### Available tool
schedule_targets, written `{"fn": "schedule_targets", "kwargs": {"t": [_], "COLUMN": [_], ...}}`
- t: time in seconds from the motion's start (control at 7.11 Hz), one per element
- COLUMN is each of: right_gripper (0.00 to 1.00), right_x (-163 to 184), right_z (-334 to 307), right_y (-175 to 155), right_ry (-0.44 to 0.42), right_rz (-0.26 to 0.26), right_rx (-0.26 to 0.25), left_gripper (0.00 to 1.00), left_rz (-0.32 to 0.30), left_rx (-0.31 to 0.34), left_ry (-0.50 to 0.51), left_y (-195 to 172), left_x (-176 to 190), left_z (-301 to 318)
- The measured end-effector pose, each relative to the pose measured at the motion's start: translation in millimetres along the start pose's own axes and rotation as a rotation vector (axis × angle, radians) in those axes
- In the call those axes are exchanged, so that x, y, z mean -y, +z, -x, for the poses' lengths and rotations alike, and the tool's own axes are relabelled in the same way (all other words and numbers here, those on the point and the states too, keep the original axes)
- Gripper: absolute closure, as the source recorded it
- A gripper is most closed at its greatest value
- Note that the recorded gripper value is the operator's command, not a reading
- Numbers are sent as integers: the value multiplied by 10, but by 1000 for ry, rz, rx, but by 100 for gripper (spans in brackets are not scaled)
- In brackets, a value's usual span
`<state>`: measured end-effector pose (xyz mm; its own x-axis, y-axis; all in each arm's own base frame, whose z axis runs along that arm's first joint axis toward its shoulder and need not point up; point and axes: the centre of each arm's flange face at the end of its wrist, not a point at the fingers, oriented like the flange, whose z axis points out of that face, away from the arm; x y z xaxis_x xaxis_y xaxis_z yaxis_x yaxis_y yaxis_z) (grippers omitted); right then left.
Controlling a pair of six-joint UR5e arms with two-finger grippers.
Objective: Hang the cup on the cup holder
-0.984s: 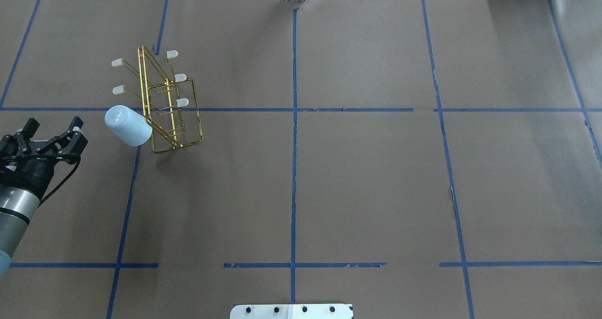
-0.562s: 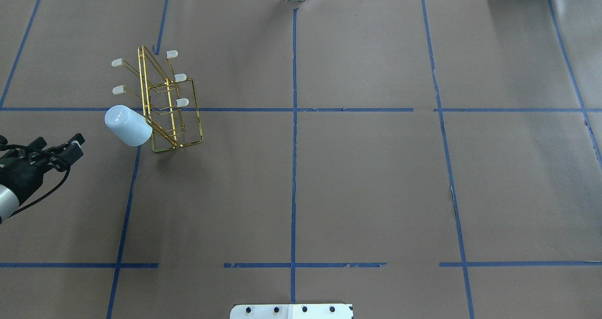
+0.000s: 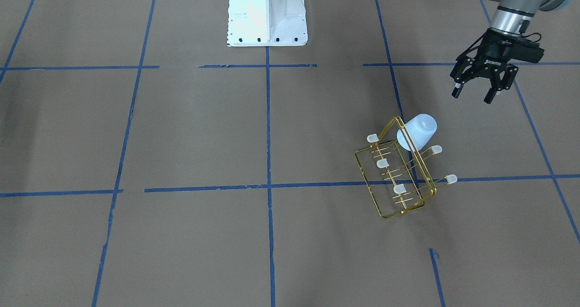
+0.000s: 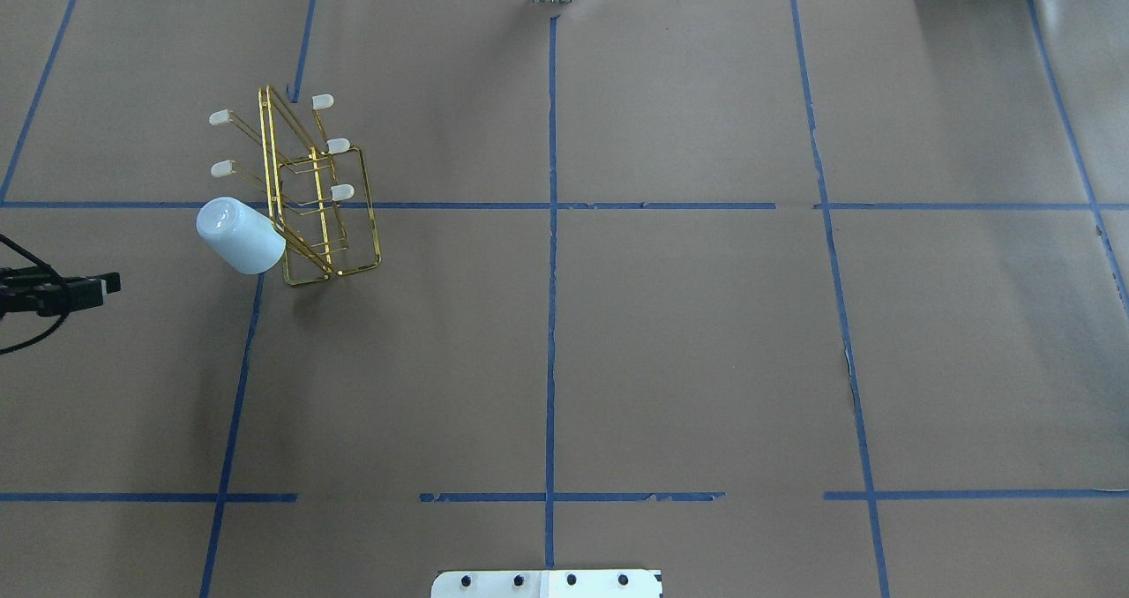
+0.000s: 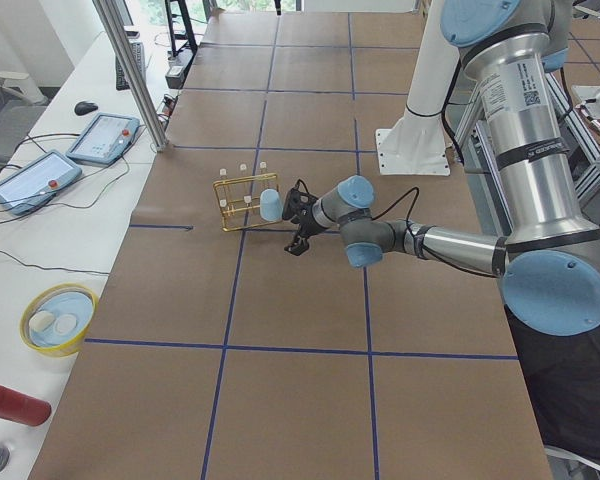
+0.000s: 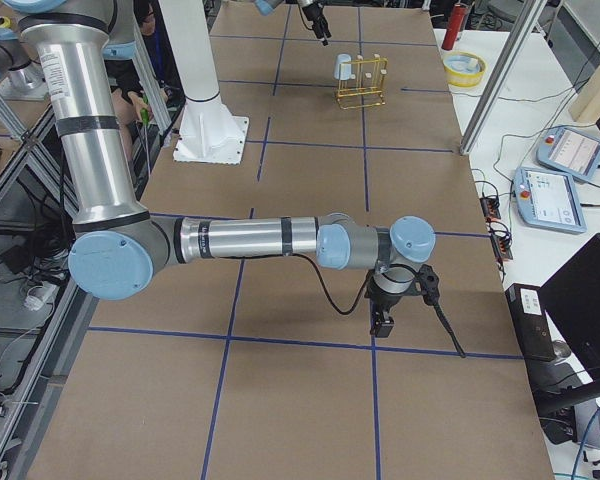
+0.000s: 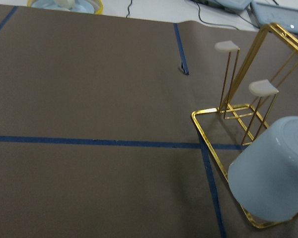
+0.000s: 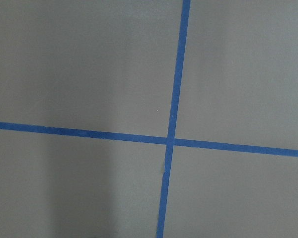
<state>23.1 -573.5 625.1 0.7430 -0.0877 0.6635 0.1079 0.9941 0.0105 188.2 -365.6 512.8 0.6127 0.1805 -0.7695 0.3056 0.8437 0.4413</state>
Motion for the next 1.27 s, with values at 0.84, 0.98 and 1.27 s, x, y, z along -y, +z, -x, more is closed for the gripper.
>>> {"fn": "schedule_targets", "kwargs": {"t": [0.84, 0.98, 1.27], "right_gripper": [0, 0, 0], "right_x": [0, 0, 0], "right_z": [-3, -3, -3], "right_y": [-1, -1, -1], "right_ry": [0, 0, 0], "right_rz": [0, 0, 0], "right_rx": [0, 0, 0], "left_gripper": [0, 0, 0], "left_rz": [317, 393, 524], "left_rx": [175, 182, 183], "left_ry": [288, 272, 132], "left_y": [-556, -617, -778], "left_x": [1637, 1677, 1648], "left_z": [2135, 2499, 2924]}}
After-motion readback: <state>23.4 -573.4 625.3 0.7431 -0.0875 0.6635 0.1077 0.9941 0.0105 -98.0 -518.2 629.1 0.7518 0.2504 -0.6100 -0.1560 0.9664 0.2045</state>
